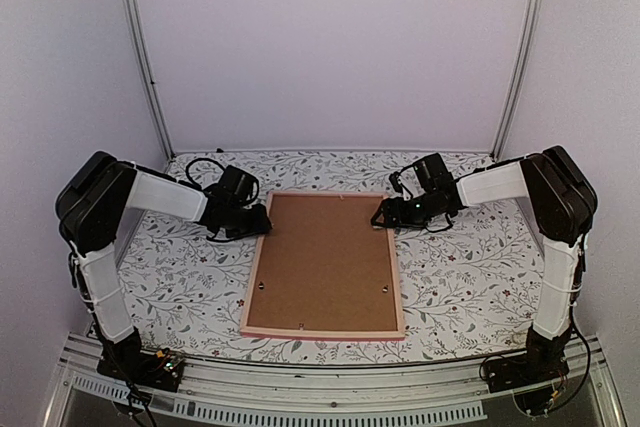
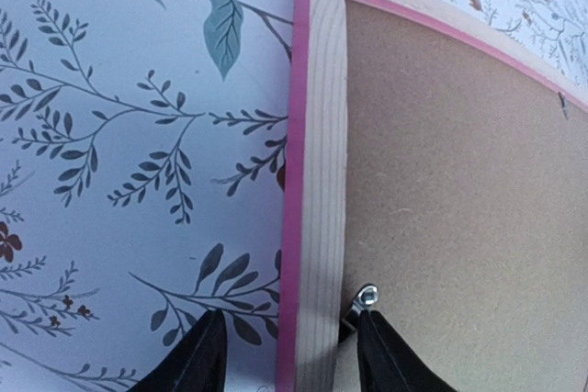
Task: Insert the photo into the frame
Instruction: Press the fastener onto the backboard.
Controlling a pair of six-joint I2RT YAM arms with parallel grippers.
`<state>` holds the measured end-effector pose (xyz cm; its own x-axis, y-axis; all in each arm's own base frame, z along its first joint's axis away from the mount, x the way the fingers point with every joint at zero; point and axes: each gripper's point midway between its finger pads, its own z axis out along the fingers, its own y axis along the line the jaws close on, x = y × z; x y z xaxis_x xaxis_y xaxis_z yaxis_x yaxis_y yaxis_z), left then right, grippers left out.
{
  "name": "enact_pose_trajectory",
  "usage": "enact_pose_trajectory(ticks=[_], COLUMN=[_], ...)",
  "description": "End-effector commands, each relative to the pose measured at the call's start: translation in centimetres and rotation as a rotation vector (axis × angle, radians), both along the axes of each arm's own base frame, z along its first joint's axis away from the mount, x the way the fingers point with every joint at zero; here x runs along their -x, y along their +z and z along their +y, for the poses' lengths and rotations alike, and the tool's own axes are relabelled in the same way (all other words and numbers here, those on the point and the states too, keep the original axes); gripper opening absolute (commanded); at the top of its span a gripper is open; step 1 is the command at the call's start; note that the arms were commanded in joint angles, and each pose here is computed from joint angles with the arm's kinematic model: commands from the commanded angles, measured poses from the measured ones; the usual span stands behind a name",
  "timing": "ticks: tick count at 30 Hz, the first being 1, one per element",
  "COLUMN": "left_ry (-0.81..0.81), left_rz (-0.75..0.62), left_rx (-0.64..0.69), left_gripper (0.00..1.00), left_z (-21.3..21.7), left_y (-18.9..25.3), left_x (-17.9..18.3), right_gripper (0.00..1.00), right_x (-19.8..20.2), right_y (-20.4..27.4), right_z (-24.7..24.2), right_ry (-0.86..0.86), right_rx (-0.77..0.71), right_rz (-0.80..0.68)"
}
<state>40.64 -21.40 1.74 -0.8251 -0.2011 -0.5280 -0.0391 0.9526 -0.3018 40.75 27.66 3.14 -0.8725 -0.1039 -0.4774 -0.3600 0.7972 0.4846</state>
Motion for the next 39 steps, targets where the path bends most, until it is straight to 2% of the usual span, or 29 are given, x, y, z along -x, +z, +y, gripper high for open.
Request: enact_pose_trajectory(ticks=[1, 5, 13, 17, 23, 29, 39], left_ry=[0.042, 0.008, -0.132, -0.174, -0.233, -0.218, -0.216], left_rz=[-0.035, -0.068, -0.021, 0.020, 0.096, 0.127, 0.152], left_rx=[0.017, 0.029, -0.048, -0.073, -0.086, -0.114, -0.105], left_gripper=[0.59, 0.69, 0.70, 0.67, 0.54, 0.47, 0.47], left_z=[0.8, 0.3, -0.1, 0.5, 1.0, 1.5, 0.9], left_y=[1.0, 2.7, 2.0, 1.5, 0.3, -0.6, -1.0], left_x=[-0.7, -1.0, -1.3, -1.1, -0.2, -0.2, 0.3], right_gripper=[0.85, 0.85, 0.85, 0.84, 0.82, 0.80, 0.80], right_x=[3.5, 3.5, 3.6, 3.7, 3.5, 3.1, 3.2], right_y=[-5.0, -5.1, -5.2, -5.1, -4.4, -3.8, -4.3], right_z=[-1.7, -1.7, -1.8, -1.7, -1.4, -1.0, -0.8], right_ry=[-0.002, -0.001, 0.000, 0.002, 0.004, 0.013, 0.027], right_rx=[0.085, 0.085, 0.087, 0.081, 0.061, 0.038, 0.037], right_rz=[0.169, 0.168, 0.164, 0.162, 0.149, 0.137, 0.140])
